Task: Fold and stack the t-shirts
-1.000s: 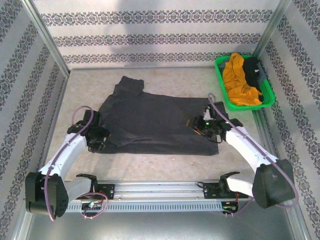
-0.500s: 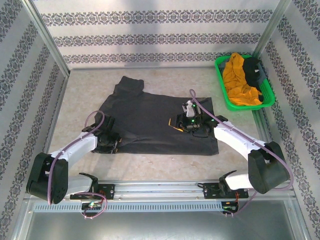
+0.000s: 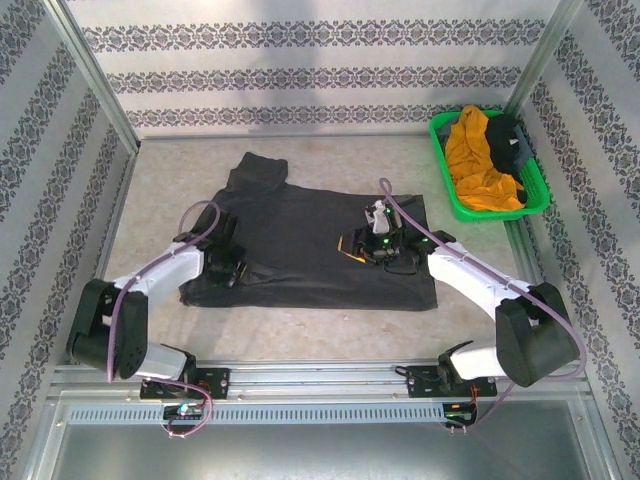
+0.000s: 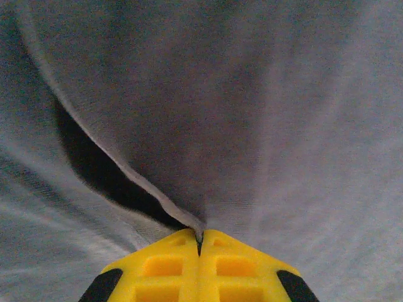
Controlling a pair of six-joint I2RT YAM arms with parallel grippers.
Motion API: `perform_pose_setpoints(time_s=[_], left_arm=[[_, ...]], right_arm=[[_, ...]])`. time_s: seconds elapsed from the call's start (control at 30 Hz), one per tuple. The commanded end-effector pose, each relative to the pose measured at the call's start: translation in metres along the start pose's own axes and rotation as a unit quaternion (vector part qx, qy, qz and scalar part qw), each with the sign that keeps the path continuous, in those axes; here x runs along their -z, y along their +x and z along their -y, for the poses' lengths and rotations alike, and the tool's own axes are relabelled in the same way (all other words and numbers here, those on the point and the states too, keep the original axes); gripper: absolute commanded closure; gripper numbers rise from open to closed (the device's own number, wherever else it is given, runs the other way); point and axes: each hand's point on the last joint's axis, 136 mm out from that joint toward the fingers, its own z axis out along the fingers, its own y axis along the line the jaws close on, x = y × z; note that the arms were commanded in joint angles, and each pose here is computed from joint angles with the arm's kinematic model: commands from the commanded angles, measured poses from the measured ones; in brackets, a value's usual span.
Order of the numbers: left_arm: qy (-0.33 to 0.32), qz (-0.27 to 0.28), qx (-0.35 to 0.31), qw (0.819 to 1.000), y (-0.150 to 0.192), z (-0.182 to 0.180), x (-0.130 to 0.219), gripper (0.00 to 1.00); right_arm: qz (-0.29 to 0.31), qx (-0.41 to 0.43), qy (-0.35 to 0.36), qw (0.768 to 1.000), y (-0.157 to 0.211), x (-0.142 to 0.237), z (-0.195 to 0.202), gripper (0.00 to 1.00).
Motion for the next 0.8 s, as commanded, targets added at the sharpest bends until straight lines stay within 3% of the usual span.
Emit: perform_pose_setpoints(time_s=[0.0, 0.33, 0.7, 0.77], left_arm=[[-0.025, -0.003, -0.097, 0.995, 0.003, 0.018, 0.0, 1.0], [-0.072, -0.037, -0.264, 0.961, 0.02, 0.065, -0.024, 1.0], [-0.069, -0.061, -0.336, 0.937, 0.036, 0.093, -0.043, 1.0], [-0.069, -0.067, -0.346, 0.933, 0.039, 0.095, -0.047, 0.95]], right_arm=[[0.013, -0.004, -0.016, 1.0, -0.013, 0.005, -0.008, 0.63], [0.016, -0.027, -0.011, 0.999, -0.017, 0.009, 0.004, 0.66], [0.011, -0.036, -0.006, 0.999, -0.016, 0.007, 0.01, 0.68], [0.007, -0.04, -0.006, 0.999, -0.014, 0.005, 0.011, 0.68]])
